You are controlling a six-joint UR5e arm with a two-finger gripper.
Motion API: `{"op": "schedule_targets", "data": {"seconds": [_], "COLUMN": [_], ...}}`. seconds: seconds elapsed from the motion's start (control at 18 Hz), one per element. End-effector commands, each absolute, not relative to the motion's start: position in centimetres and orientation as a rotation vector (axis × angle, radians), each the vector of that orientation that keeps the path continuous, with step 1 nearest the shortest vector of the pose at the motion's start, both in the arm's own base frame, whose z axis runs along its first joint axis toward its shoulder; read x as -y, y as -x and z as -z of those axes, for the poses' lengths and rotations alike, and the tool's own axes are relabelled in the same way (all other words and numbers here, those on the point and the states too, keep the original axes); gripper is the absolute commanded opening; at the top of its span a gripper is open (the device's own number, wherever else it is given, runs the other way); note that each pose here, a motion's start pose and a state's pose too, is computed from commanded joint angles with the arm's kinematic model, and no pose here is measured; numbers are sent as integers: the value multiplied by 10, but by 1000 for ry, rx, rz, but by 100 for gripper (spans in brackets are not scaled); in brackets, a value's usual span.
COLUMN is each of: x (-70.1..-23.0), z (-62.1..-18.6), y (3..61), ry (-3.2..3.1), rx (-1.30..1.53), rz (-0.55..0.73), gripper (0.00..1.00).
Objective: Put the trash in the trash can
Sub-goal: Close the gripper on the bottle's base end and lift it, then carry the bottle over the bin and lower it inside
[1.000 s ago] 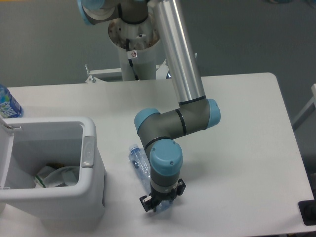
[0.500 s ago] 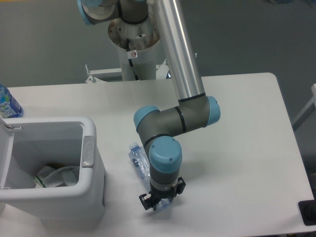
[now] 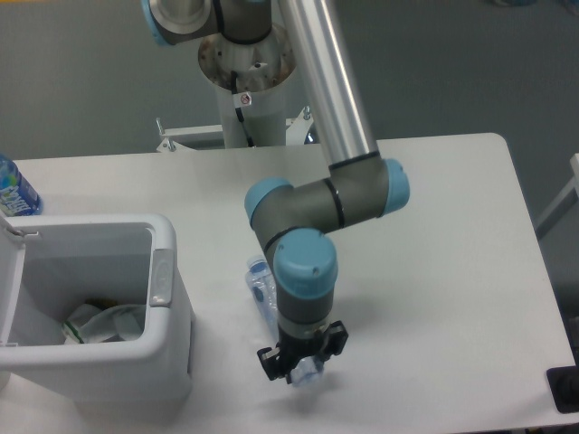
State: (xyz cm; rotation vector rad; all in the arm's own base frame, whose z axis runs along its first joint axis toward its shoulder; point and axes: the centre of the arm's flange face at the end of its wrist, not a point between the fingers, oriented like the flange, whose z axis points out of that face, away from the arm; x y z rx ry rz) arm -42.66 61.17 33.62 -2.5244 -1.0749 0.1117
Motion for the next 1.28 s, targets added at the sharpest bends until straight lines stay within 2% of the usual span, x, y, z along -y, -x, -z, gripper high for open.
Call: {"op": "schedule_targets", "data": {"seconds": [0.33, 0.61, 0.89, 1.28], "x": [-601, -594, -605, -643], "z": [-486, -574, -609, -613], "y": [451, 429, 373, 284], "ry": [2180, 1995, 1983, 2035], "rx": [1059, 1058, 969, 841], "rz": [-238, -208, -182, -103], "gripper": [58, 59, 59, 59]}}
